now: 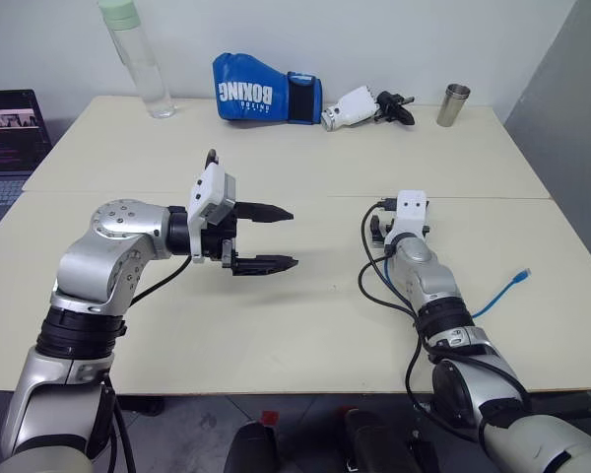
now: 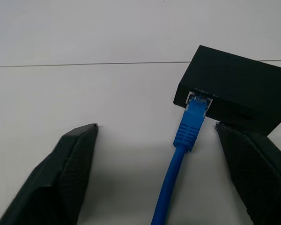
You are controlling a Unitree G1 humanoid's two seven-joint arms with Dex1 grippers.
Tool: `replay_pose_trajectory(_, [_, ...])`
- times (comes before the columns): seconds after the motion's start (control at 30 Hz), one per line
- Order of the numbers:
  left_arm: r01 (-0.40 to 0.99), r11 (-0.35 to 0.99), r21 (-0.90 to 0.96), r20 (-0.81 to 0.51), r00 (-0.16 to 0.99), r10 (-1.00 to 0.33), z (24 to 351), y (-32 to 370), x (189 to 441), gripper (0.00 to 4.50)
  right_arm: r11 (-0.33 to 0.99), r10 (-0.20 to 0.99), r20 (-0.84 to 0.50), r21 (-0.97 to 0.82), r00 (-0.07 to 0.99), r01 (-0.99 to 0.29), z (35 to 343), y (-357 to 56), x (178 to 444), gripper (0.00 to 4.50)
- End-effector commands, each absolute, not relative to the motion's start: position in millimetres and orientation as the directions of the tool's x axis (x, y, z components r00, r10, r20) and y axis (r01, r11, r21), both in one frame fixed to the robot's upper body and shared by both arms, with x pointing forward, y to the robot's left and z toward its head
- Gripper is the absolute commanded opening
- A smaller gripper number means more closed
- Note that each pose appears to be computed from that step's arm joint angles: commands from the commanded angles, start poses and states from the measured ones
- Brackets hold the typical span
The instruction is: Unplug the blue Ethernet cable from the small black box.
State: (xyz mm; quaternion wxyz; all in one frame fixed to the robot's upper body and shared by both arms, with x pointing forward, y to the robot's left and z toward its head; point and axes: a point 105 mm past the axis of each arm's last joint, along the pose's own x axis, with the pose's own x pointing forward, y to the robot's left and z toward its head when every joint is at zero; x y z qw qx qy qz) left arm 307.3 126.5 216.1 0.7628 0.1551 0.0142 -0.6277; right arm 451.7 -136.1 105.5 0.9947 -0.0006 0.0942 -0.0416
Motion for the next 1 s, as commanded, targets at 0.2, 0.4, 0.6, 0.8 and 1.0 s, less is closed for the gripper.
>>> replay_pose_trajectory(0.2, [0.936,0.21,0.284,-0.197,0.271,-0.942,229.1,135.3,304.5,4.5,0.983,-0.177,-0.18,0.009,0.968,0.182,105.8,-160.4,452.3,1.77])
replay_pose_trajectory(0.4, [0.926,0.26,0.273,-0.184,0.316,-0.931,228.8,143.5,308.8,4.5,0.99,-0.135,-0.152,0.026,0.979,0.14,117.2,-155.6,449.7,0.6])
replay_pose_trajectory(0.6, [0.912,0.323,0.252,-0.158,0.369,-0.916,227.9,153.0,313.8,4.5,1.0,-0.017,-0.095,0.001,0.995,0.018,135.1,-141.1,439.8,0.22])
replay_pose_trajectory(0.8, [0.892,0.433,0.132,-0.092,0.446,-0.89,227.5,168.4,326.0,4.5,0.779,0.466,0.159,-0.541,0.87,-0.318,193.9,-73.0,399.4,0.22])
replay_pose_trajectory(1.0, [0.872,0.489,-0.022,-0.034,0.488,-0.872,235.1,183.9,336.4,4.5,0.285,0.8,0.157,-0.949,0.579,-0.137,208.9,-34.2,352.1,0.22])
